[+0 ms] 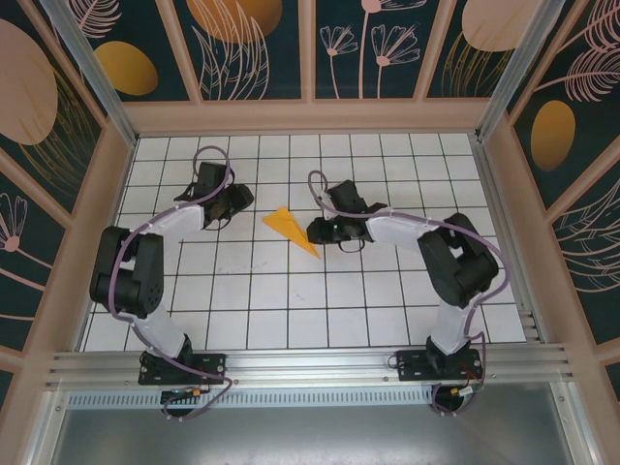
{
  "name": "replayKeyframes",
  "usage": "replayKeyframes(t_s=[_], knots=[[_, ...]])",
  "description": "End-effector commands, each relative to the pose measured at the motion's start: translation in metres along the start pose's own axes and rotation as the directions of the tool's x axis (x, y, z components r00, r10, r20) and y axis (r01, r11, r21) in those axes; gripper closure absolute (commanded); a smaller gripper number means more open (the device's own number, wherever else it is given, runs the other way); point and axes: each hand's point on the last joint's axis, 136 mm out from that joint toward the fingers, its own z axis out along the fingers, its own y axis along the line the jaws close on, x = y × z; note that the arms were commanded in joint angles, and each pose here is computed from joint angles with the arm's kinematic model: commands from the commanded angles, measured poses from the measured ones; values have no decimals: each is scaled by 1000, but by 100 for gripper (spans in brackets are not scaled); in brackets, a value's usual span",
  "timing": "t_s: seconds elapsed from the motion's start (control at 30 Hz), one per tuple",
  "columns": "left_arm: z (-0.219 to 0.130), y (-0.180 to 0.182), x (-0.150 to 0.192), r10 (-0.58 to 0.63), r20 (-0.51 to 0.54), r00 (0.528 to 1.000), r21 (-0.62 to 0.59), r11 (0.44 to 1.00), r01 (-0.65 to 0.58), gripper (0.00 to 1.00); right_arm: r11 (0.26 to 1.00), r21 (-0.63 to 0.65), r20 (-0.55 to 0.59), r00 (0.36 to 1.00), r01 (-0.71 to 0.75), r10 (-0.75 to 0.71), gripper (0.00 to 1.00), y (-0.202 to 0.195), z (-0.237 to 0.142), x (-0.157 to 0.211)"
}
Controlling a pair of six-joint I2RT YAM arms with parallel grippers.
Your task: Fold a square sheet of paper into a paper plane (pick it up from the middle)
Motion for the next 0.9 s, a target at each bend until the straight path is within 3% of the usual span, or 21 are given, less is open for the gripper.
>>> replayKeyframes(t_s=[0.0, 0.17, 0.3, 0.4, 0.7, 0.87], knots=[[-11, 0, 18, -14, -36, 999, 1, 1000, 14, 55, 994, 104, 204, 979, -30, 9, 64, -4, -47, -43], [-15, -21, 40, 15, -60, 998, 17, 1000, -14, 46, 970, 205, 341, 938, -132, 56, 47, -53, -86, -52], [-11, -50, 71, 25, -107, 994, 64, 998, -18, 41, 950, 252, 381, 921, -186, 79, 36, -89, -103, -51], [-2, -62, 87, 52, -125, 991, 26, 998, -50, 41, 937, 287, 395, 916, -197, 72, 27, -105, -110, -47], [24, -53, 116, 166, -167, 972, -240, 949, -204, 45, 928, 308, 420, 905, -211, 67, 23, -122, -117, -35], [30, -57, 123, 194, -199, 961, -298, 922, -247, 43, 932, 289, 435, 897, -217, 74, 24, -121, -119, -33]])
